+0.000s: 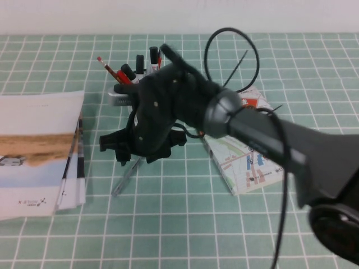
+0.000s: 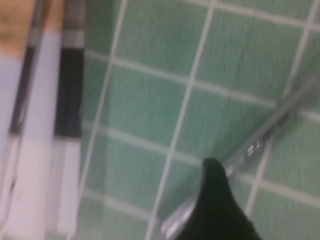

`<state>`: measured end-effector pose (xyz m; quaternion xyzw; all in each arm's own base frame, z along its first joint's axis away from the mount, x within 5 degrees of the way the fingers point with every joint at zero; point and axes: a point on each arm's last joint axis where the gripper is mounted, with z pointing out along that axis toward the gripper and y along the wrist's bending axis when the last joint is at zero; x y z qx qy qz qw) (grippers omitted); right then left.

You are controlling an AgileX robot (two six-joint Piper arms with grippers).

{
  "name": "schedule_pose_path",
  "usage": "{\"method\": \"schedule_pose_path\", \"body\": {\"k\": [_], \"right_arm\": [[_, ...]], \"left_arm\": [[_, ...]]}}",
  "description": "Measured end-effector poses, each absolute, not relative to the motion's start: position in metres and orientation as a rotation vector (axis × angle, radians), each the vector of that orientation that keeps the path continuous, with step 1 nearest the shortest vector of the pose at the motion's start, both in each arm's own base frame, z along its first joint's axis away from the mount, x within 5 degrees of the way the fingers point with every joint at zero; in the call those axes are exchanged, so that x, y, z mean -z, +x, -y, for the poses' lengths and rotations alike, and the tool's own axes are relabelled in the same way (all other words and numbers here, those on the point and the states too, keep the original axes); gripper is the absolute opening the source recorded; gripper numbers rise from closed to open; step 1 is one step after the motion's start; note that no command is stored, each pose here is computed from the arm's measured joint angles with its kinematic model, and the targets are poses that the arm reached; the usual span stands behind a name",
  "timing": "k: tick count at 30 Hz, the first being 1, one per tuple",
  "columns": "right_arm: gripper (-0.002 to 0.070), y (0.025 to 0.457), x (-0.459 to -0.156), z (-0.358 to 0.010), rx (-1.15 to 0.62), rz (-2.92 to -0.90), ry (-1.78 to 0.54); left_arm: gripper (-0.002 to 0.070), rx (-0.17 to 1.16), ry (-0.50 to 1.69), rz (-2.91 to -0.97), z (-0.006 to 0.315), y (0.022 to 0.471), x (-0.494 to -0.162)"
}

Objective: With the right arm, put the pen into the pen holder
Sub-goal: Pick up the pen on the table

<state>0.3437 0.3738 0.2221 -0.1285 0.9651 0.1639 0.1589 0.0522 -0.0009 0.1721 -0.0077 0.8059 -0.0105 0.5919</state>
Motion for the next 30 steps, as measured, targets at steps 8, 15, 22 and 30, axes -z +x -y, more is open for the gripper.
{"method": "schedule_pose_path", "body": {"k": [8, 15, 22, 30], "right_arm": [[0.0398, 0.361, -0.195, -0.388, -0.411, -2.740, -0.348], [0.0372, 0.364, -0.188, -0.392, -0.377, -2.749, -0.357], [0.0291, 0.359, -0.186, -0.387, -0.298, -2.802, -0.423], [0.0269, 0.356, -0.187, -0.388, -0.294, -2.799, -0.585]], "left_arm": [[-0.0004, 0.024, -0.018, -1.875, 0.001, 0.052, -0.172], [-0.0004, 0.024, -0.018, -1.875, 0.001, 0.052, -0.172], [-0.0004, 0.024, -0.018, -1.875, 0.001, 0.052, -0.172], [-0.0004, 0.024, -0.018, -1.875, 0.001, 0.052, -0.172]]}}
